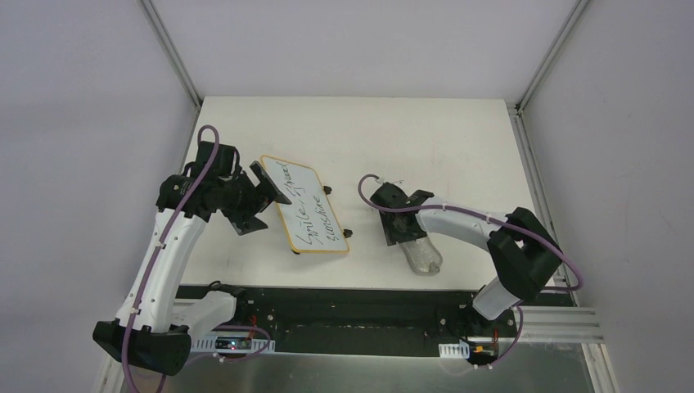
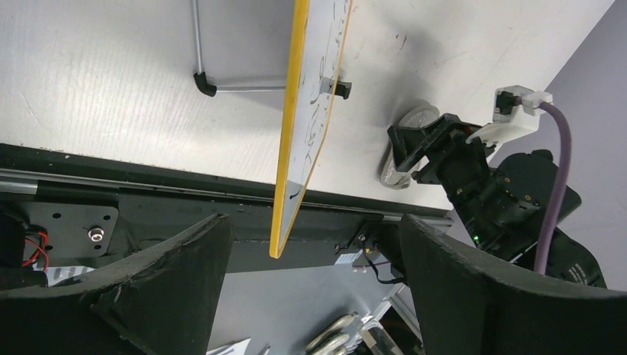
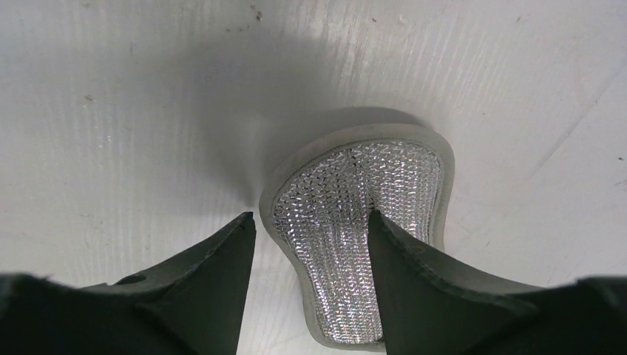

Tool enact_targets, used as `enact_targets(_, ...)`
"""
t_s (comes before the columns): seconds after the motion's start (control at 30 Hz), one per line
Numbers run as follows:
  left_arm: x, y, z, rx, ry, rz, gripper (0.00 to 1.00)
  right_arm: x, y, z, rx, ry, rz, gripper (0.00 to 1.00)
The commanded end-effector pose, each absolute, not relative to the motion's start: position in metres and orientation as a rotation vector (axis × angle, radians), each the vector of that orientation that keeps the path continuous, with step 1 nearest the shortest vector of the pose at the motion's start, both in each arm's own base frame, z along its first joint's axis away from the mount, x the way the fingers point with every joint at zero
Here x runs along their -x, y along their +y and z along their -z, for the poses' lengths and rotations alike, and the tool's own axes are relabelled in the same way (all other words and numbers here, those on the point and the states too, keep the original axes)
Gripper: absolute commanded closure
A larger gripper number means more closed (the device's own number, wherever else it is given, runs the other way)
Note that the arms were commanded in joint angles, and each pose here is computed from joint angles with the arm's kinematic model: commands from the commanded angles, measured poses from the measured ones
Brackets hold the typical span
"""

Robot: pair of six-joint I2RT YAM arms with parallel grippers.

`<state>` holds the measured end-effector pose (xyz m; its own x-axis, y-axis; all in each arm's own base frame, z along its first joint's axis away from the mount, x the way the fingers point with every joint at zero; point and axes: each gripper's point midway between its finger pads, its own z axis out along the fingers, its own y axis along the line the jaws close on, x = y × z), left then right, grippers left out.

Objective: Erase the whiteboard

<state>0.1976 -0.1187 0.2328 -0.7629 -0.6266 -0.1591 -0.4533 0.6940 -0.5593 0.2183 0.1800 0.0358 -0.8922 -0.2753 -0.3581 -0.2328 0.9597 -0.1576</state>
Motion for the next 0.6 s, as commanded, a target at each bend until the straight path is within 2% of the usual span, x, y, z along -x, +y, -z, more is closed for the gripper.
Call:
enact_targets(0.0,-0.203,-0.114,-0.240,0.831,2.532,0.714,0.16,-0.222,0.179,-0.026,0.343,2.716,0.200,0.41)
enact_targets(0.1,-0.204,-0.114,-0.239,0.845,2.528,0.722,0.18,-0.230,0.180,-0.023,0.337,2.697,0.232,0.46)
enact_targets(0.2,-0.206,-0.113,-0.240,0.846,2.522,0.721,0.22,-0.239,0.182,-0.024,0.324,2.663,0.244,0.64)
enact_targets(0.27,-0.207,-0.113,-0.241,0.845,2.522,0.719,0.24,-0.243,0.183,-0.027,0.310,2.637,0.241,0.72)
enact_targets(0.37,-0.210,-0.112,-0.241,0.838,2.528,0.710,0.28,-0.245,0.194,-0.037,0.326,2.621,0.151,0.98)
enact_targets(0.47,-0.210,-0.109,-0.237,0.831,2.543,0.687,0.33,-0.244,0.210,-0.053,0.344,2.601,-0.004,1.00)
enact_targets(0.57,-0.209,-0.106,-0.233,0.810,2.565,0.649,0.39,-0.237,0.243,-0.076,0.420,2.586,-0.280,1.00)
